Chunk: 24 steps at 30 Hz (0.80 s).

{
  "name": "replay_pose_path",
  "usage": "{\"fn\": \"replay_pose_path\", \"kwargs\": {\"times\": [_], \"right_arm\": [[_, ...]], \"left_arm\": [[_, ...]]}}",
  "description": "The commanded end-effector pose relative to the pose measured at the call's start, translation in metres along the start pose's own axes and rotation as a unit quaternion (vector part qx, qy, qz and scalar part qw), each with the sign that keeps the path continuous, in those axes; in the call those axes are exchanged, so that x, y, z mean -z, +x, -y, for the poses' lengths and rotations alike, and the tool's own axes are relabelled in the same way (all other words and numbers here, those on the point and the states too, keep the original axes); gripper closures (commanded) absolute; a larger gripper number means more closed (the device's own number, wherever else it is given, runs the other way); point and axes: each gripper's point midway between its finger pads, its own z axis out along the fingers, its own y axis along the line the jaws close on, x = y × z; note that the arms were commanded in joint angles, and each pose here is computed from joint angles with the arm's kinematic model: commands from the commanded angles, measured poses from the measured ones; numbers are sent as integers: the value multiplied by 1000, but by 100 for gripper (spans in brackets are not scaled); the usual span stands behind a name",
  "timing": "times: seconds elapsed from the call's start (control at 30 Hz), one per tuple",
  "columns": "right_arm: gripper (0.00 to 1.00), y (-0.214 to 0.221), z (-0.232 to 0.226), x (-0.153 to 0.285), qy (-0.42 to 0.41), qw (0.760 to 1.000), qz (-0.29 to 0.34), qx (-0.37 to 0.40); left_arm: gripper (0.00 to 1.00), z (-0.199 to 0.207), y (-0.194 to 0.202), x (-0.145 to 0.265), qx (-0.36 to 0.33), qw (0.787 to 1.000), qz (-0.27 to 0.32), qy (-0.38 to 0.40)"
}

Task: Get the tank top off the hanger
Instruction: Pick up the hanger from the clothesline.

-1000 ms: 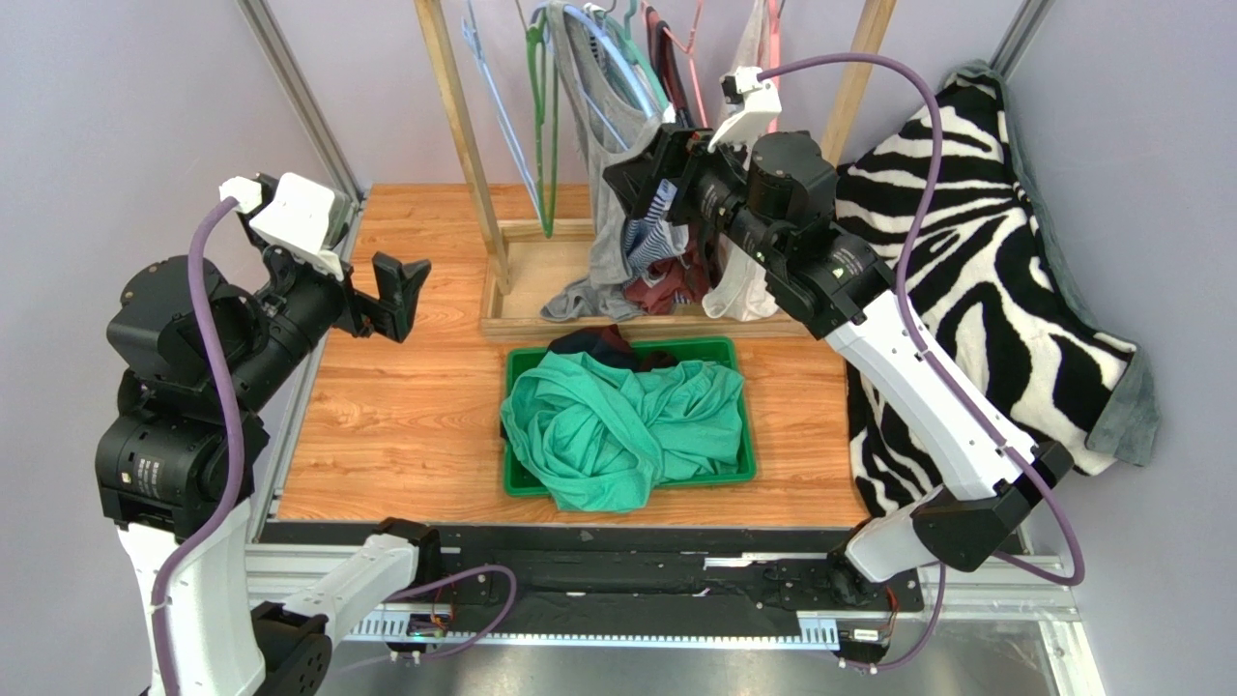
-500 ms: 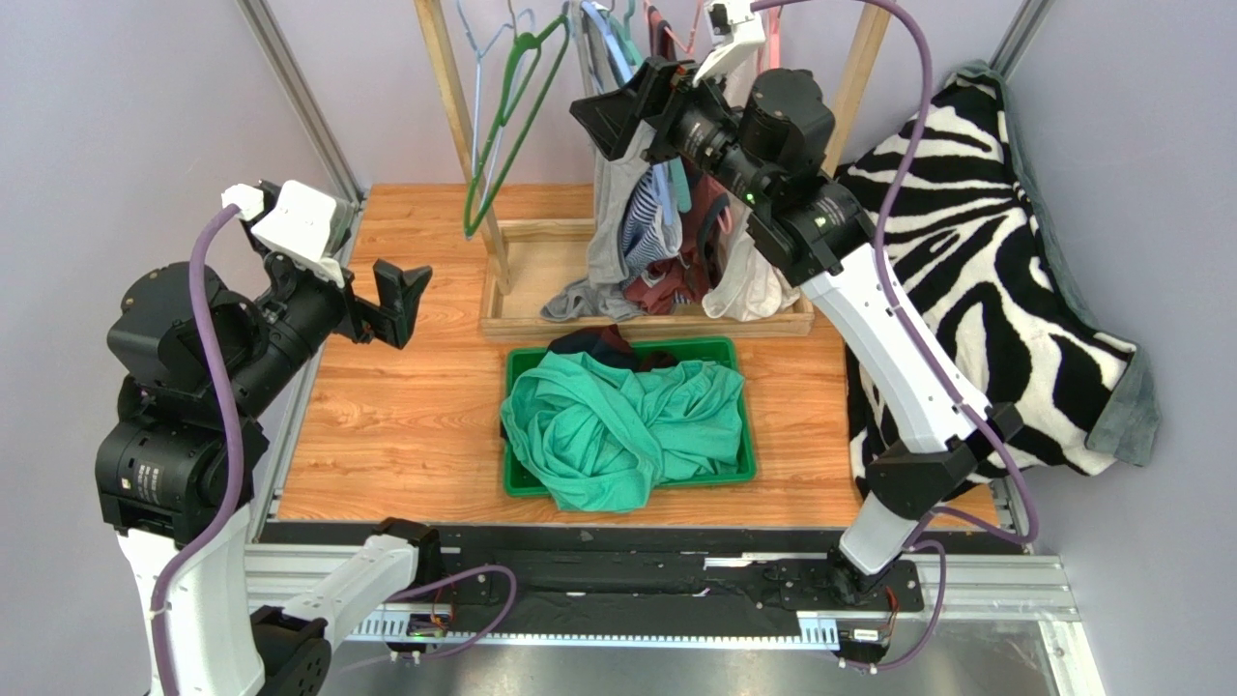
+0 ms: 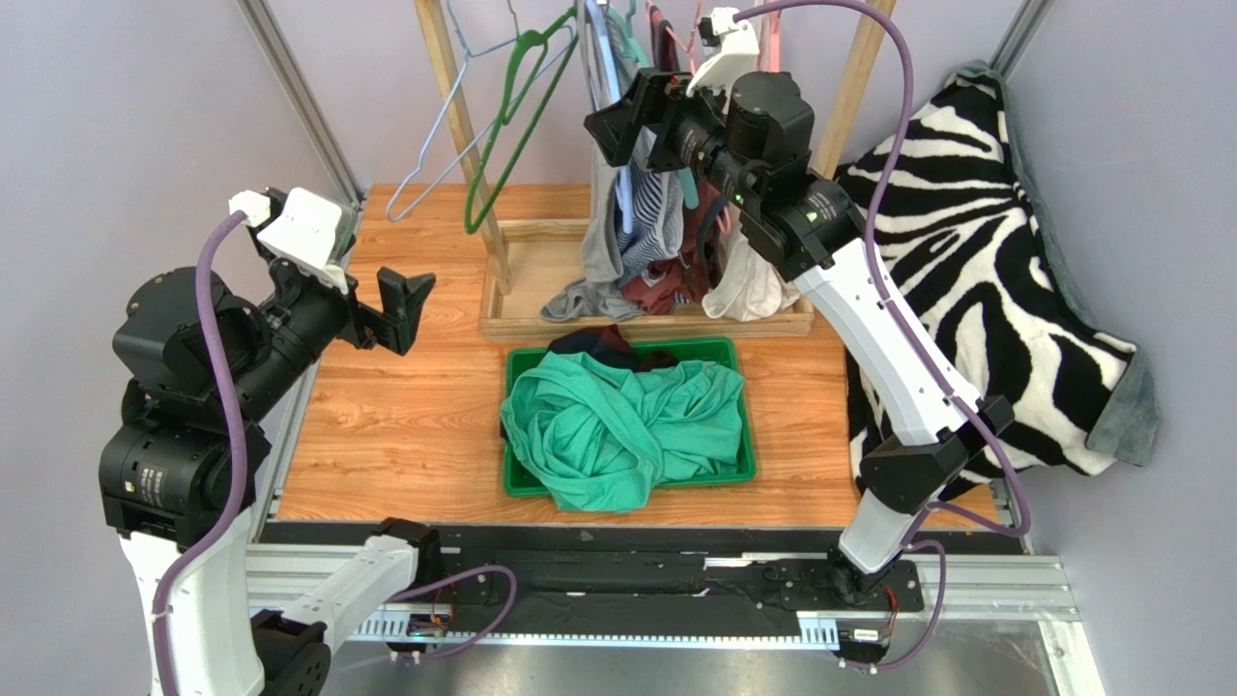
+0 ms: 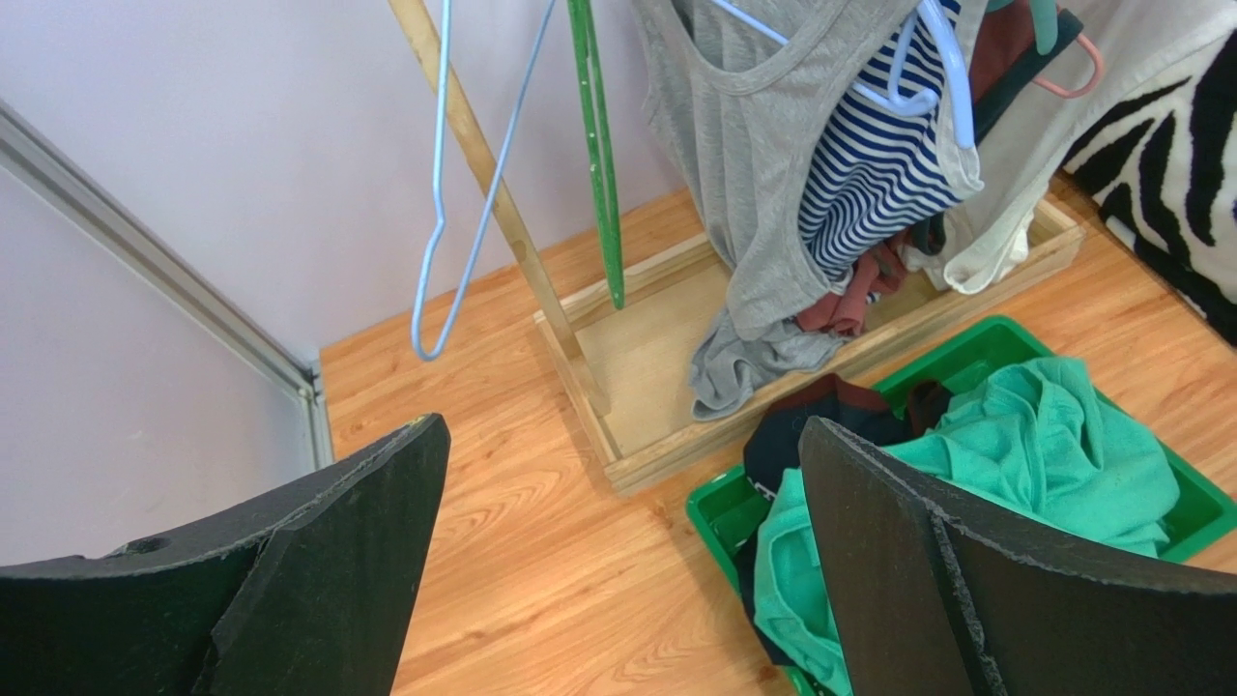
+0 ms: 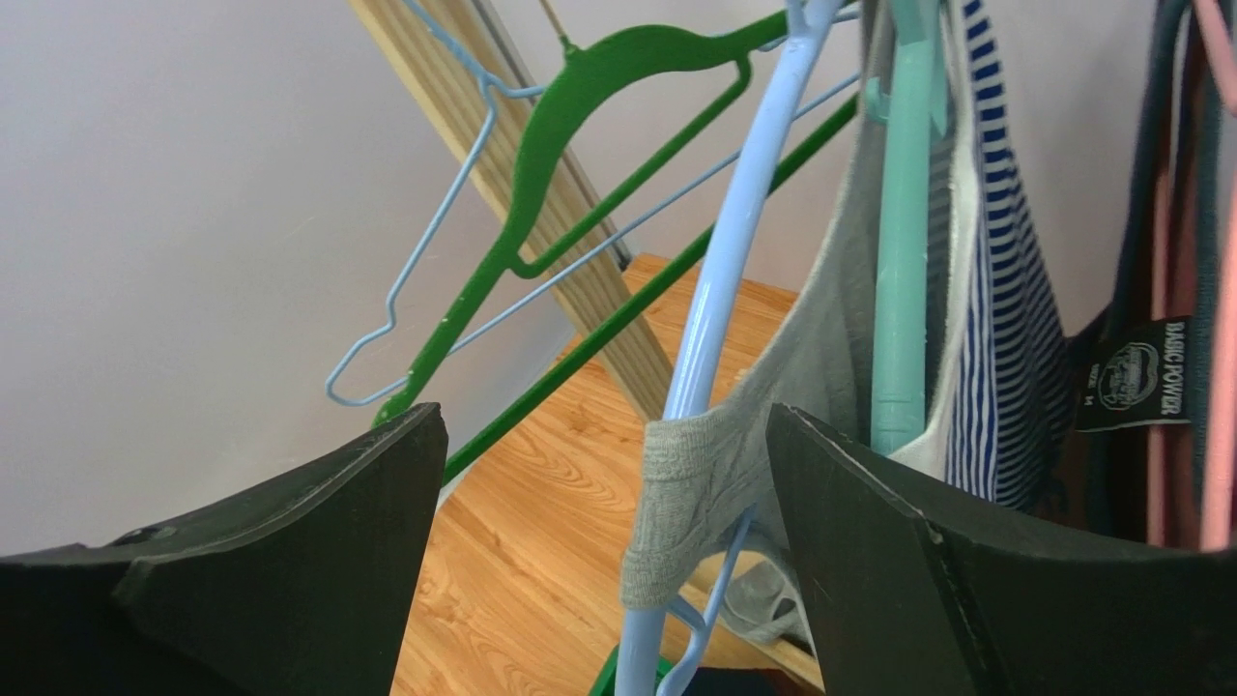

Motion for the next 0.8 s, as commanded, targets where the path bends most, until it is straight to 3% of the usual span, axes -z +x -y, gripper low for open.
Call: {"fn": "replay_pose_path", "kwargs": {"times": [0.0, 0.2, 0.4, 0.47, 0.53, 0.77], "right_arm": [[12, -5, 18, 13, 50, 998, 0, 22], [16, 25, 44, 1, 117, 991, -48, 51], [41, 29, 53, 1, 165, 980, -36, 110], [67, 26, 54, 2, 169, 978, -25, 121], [100, 16, 54, 3, 175, 977, -5, 119], [100, -13, 42, 4, 158, 978, 55, 122]], "left_arm": [[1, 1, -12, 2, -8, 1000, 21, 7], [1, 1, -13, 5, -8, 1000, 25, 5], [1, 2, -10, 9, -12, 1000, 24, 4], [1, 2, -9, 8, -11, 1000, 22, 5], [1, 3, -8, 7, -11, 1000, 21, 8], [1, 4, -9, 10, -12, 1000, 24, 9]]}}
